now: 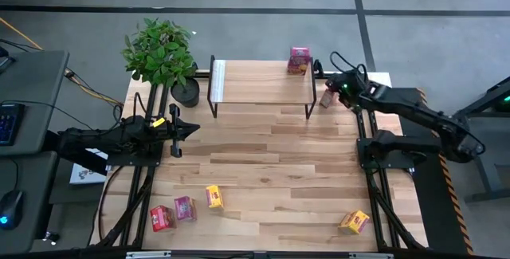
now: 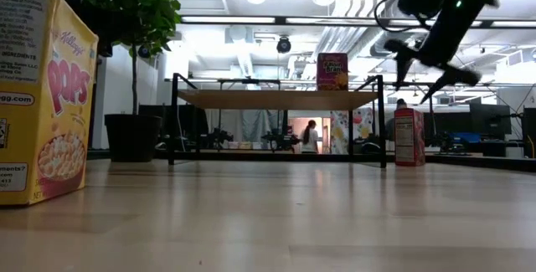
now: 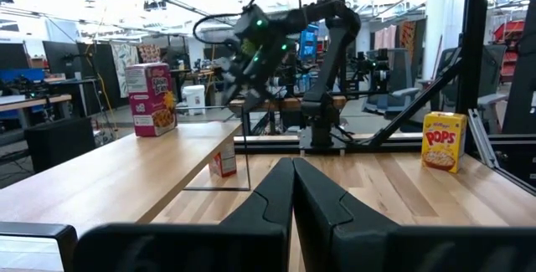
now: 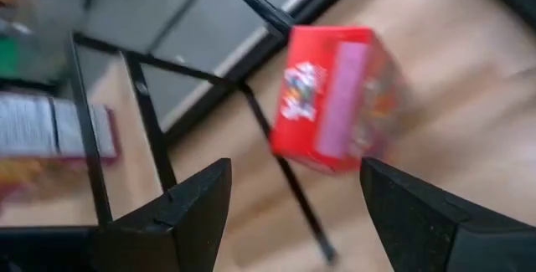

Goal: Stack cereal on shelf
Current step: Put the top red cereal box on the shelf

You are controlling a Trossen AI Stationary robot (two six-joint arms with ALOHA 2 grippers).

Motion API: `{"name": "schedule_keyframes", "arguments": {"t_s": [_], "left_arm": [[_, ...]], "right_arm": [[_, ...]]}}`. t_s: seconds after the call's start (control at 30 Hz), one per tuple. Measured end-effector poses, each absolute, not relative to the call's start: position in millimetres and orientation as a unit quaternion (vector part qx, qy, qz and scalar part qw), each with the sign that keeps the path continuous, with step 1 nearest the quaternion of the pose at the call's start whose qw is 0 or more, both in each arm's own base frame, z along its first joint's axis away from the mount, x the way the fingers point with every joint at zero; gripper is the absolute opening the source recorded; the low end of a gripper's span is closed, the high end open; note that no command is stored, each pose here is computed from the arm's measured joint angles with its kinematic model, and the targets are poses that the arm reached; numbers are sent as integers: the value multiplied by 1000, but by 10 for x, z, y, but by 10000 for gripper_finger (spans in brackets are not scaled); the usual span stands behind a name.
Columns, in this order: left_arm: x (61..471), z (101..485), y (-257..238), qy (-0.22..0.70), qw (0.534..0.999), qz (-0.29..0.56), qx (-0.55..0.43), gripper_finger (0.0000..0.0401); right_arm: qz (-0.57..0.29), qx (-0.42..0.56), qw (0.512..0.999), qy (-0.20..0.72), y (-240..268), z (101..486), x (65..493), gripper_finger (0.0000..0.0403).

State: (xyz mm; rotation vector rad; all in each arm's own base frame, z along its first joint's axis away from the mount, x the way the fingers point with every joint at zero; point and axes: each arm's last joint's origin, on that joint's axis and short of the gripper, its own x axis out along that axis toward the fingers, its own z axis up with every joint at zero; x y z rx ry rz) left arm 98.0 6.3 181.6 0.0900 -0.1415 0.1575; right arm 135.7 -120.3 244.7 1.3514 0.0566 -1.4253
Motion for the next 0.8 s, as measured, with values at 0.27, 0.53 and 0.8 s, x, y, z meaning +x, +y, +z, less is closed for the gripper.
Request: {"name": "schedule_keyframes", "arguments": {"t_s": [0.27,0.53,0.8], "left_arm": [[980,1815,63,-71,993,79,45,0],[980,1816,63,-71,993,79,45,0],[980,1814,63,-70,993,79,45,0]], "right_arm": [[-625,571,530,46,-1434,2356,1429,256],[-653,526,540,79,-1588,2617,1533,256],[-702,470,522,120,-1632,2829,1506,256]]}}
